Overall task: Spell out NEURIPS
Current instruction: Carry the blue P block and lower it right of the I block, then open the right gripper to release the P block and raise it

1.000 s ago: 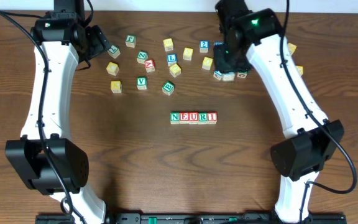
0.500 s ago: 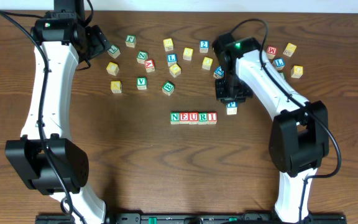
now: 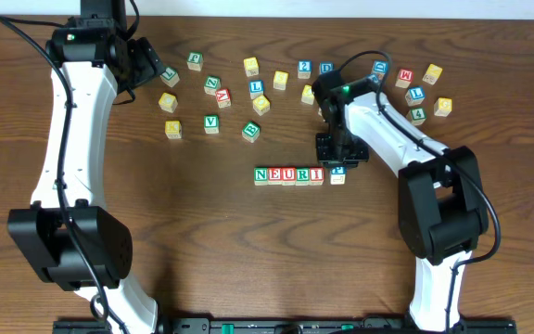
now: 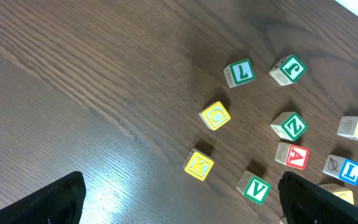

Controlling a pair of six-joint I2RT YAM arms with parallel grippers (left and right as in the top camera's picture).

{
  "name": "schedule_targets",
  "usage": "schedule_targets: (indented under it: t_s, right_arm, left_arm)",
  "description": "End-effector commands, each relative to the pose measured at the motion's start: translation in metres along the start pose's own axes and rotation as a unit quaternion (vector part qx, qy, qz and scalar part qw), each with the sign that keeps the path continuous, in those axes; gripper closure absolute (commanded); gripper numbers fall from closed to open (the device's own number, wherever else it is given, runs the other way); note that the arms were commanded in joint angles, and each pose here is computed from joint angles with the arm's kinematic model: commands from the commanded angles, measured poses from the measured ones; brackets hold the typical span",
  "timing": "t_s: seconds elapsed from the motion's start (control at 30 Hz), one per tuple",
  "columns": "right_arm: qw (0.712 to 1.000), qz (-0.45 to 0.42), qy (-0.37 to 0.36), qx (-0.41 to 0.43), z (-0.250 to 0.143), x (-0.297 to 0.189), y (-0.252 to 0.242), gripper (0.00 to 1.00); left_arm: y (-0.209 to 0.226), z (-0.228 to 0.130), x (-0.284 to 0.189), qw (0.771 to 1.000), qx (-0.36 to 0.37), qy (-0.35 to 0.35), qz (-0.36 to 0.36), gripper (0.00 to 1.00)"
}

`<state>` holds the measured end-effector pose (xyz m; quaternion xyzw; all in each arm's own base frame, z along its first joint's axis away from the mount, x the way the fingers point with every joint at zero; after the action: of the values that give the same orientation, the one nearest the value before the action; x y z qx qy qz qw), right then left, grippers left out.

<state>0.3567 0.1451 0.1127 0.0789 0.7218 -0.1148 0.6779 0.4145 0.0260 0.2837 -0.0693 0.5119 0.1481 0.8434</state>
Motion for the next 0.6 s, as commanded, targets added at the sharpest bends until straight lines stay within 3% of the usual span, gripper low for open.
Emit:
schedule_targets:
  t_s: [0.0,0.2,0.57]
  right_arm:
    - [1.0,0.007,0.007,0.007,-0.0022,0.0014,0.0032,0.84]
    - [1.0,0.009,0.013,0.007,-0.0038,0.0014,0.0031,0.76]
    - [1.0,0.006,0.019,0.007,-0.0054,0.0014,0.002,0.72]
  left_arm:
    - [0.0012,-0.0013,0.0047,1.0,0.004,0.006,0.008,0.02]
    - [0.0013,-0.0013,0.0047,1.0,0.004,0.006,0.009,0.03]
    - [0.0013,-0.0013,0.0047,1.0,0.004,0.006,0.009,0.02]
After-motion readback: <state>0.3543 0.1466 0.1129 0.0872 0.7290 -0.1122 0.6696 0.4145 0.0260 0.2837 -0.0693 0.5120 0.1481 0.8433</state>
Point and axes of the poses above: each gripper's point midway between its finger pads, its own x axis out along the fingers, its own y axis along the line the jaws close on, z = x × y, the point moved 9 cm from there along -x, back along the fingers, and after that the axes turned 15 degrees about x, right-handed, at the moved point
